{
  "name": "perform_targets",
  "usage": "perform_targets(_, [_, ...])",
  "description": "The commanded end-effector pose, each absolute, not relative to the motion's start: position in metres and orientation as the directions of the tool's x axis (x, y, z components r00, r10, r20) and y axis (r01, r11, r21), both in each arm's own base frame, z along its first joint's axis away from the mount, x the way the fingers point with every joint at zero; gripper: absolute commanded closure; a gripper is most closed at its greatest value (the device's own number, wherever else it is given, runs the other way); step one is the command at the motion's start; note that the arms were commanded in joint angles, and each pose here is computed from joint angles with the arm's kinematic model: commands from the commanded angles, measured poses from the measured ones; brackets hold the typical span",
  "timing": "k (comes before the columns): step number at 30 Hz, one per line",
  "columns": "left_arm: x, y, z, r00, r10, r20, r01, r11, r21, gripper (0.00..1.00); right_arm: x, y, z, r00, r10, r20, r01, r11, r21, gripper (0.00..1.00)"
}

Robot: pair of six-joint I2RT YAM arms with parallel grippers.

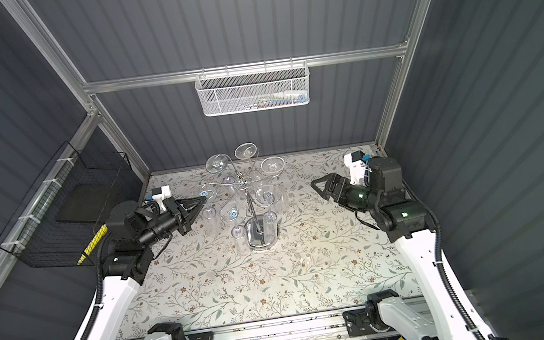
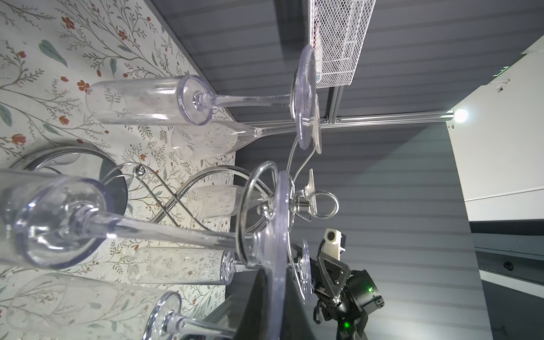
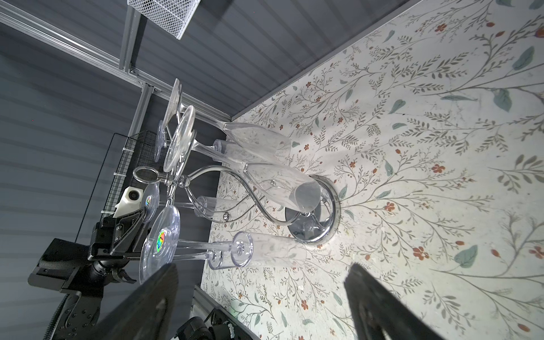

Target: Take the wine glass off the wine glass rack

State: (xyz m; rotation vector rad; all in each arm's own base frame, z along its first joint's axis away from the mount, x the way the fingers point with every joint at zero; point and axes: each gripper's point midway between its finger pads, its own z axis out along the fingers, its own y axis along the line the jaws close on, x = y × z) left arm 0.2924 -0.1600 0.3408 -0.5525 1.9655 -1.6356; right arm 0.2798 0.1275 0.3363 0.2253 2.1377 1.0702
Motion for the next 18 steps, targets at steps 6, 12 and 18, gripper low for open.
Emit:
perform_targets(6, [0.288, -0.157, 0.363, -0.761, -0.633, -0.142, 0.048, 0.163, -0.985, 1.00, 0.275, 0.127, 0.348, -0.705, 0.442, -0.554, -0.181, 0.643, 0.744, 0.09])
perform_targets(12, [0.289, -0.154, 0.380, -0.737, -0.658, -0.155, 0.087, 0.135, -0.987, 1.00, 0.274, 0.126, 0.350, -0.700, 0.445, -0.558, -0.184, 0.642, 0.744, 0.09])
perform_targets(18, [0.293, -0.155, 0.390, -0.735, -0.656, -0.173, 0.110, 0.136, -0.985, 1.00, 0.273, 0.126, 0.352, -0.698, 0.447, -0.559, -0.186, 0.641, 0.745, 0.09])
